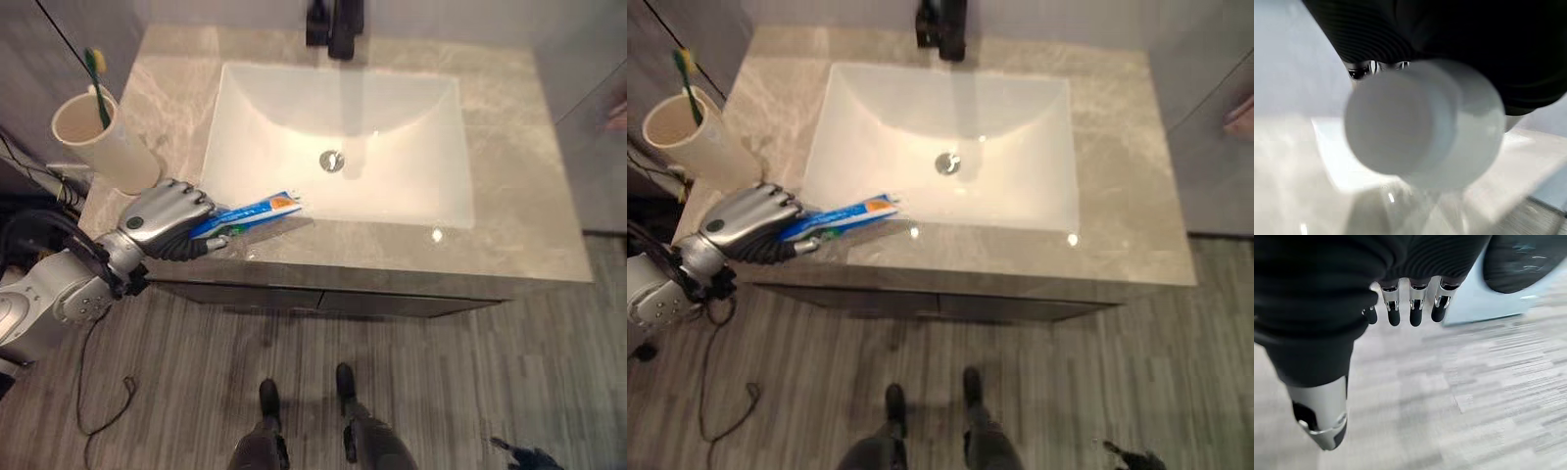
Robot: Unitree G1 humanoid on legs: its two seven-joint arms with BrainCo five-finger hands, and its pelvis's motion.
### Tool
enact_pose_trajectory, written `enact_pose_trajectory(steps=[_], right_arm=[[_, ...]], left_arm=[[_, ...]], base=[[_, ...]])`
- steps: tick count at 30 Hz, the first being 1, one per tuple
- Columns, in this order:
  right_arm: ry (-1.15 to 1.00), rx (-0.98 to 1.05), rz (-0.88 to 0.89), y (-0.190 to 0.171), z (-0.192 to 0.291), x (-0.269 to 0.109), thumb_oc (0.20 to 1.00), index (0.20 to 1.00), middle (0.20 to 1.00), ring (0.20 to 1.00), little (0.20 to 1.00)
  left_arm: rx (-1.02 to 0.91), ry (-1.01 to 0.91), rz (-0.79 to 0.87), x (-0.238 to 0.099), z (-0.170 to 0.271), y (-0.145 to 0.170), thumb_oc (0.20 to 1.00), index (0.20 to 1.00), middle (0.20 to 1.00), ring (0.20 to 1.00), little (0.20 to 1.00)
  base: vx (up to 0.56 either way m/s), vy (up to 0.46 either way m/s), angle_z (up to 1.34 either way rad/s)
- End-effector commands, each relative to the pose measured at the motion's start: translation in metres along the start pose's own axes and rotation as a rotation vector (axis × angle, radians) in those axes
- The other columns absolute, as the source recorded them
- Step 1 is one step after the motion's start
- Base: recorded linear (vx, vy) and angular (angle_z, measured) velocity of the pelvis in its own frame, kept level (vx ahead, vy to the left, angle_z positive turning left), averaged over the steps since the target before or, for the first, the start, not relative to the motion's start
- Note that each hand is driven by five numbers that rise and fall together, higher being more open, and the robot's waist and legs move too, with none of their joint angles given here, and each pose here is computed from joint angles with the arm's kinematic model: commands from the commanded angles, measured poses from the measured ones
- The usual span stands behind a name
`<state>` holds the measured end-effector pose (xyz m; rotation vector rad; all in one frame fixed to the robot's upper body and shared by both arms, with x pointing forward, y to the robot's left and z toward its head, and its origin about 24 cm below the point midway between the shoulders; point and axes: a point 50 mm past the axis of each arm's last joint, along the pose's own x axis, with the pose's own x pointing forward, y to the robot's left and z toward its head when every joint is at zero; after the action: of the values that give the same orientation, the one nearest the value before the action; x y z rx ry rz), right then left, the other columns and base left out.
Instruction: Put brush and paste in cup on sink, flatten towel.
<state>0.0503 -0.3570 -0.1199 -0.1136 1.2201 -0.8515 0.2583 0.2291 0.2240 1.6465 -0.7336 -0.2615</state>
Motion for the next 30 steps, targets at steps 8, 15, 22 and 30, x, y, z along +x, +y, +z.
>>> enact_pose_trajectory(steps=[8,15,22,30], right_arm=[[-0.845,0.419,-0.317,-0.095,0.176,-0.062,1.0,1.0,1.0,1.0,1.0],[-1.666,0.275,-0.403,-0.097,0.265,-0.217,1.0,1.0,1.0,1.0,1.0],[-2.086,-0.134,0.686,0.027,0.285,-0.347,1.0,1.0,1.0,1.0,1.0],[-2.021,-0.091,1.452,0.116,0.262,-0.434,1.0,1.0,1.0,1.0,1.0]], left_arm=[[0.274,0.046,0.614,-0.003,-0.009,0.091,0.2,0.2,0.2,0.2,0.2],[0.404,0.152,0.738,-0.012,-0.022,0.109,0.2,0.2,0.2,0.2,0.2],[0.325,0.07,0.785,0.018,-0.013,0.121,0.2,0.2,0.2,0.2,0.2],[0.22,0.0,0.81,0.034,-0.002,0.112,0.2,0.2,0.2,0.2,0.2]], base=[[0.02,0.014,-0.02],[0.03,0.034,-0.24],[-0.01,0.003,-0.1],[-0.01,-0.004,0.01]])
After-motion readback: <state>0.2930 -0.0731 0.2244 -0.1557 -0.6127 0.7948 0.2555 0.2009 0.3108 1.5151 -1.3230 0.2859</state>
